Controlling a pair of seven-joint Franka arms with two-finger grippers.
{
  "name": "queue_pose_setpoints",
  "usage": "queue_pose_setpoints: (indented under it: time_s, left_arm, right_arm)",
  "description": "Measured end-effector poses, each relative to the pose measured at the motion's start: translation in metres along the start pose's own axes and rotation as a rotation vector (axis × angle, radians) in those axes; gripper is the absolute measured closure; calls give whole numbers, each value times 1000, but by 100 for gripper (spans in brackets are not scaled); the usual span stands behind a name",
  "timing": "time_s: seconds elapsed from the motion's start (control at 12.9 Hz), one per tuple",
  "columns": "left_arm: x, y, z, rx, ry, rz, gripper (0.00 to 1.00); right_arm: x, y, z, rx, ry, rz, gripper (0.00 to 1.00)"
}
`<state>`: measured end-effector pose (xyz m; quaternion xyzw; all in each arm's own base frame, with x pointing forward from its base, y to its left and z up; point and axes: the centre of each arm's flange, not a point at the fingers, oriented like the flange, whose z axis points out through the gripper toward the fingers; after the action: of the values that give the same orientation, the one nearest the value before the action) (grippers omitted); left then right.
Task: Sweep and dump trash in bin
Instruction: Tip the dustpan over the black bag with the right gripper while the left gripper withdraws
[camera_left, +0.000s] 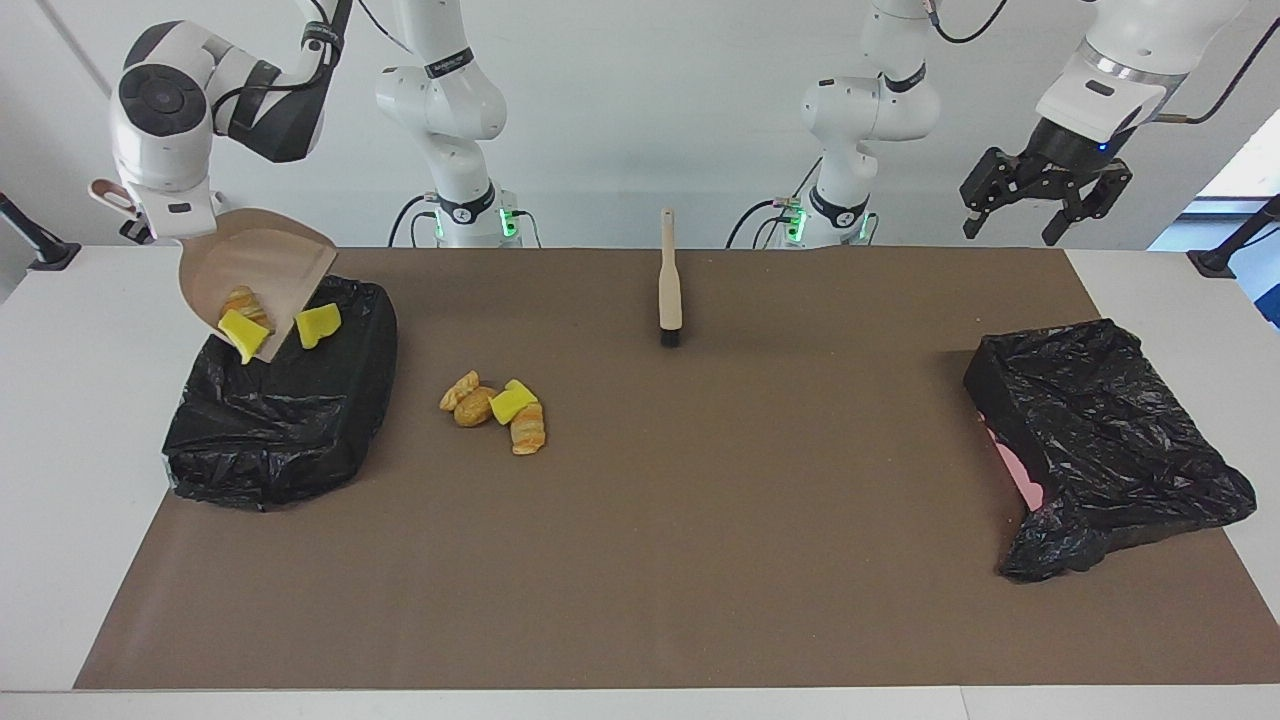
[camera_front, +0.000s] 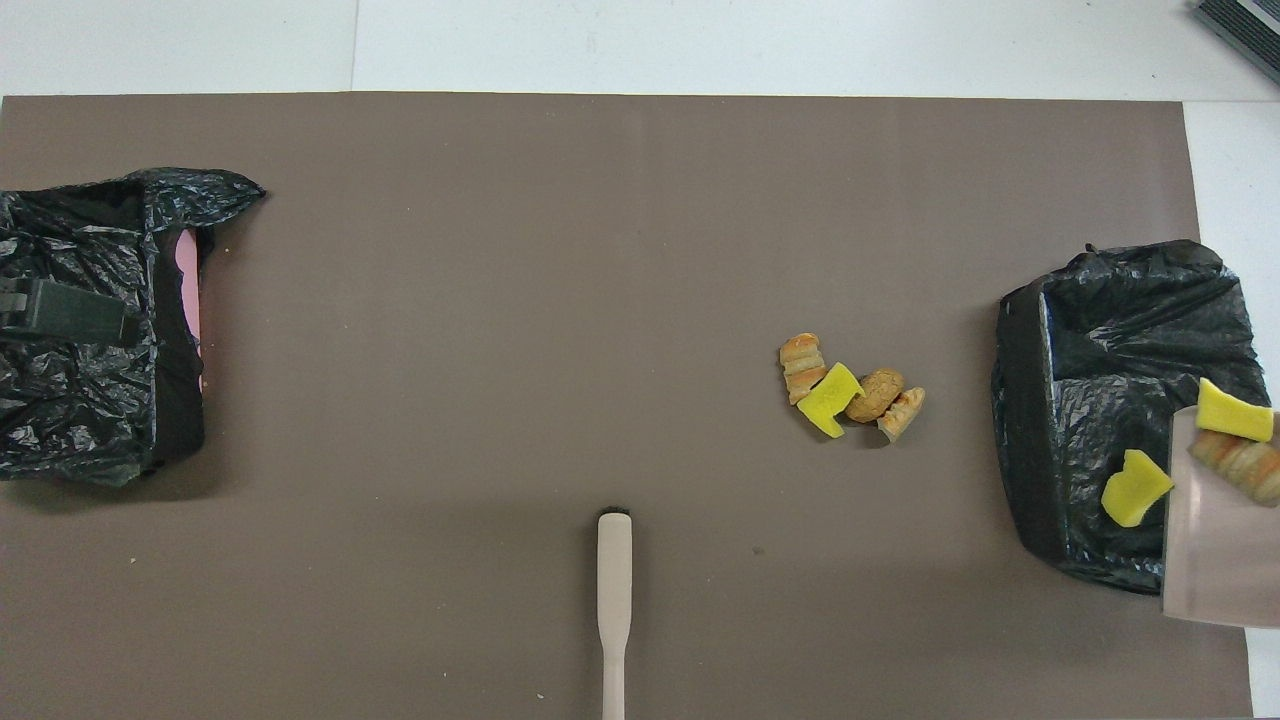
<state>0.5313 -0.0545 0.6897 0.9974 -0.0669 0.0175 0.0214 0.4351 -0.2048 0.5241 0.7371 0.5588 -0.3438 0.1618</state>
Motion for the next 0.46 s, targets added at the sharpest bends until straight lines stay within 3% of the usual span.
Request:
queue_pose_setpoints:
  time_s: [0.46]
  left_arm:
    - [-1,-5,-6,11,8,-5,0]
  right_arm:
    - [9,-17,-20,13,-64,43,69]
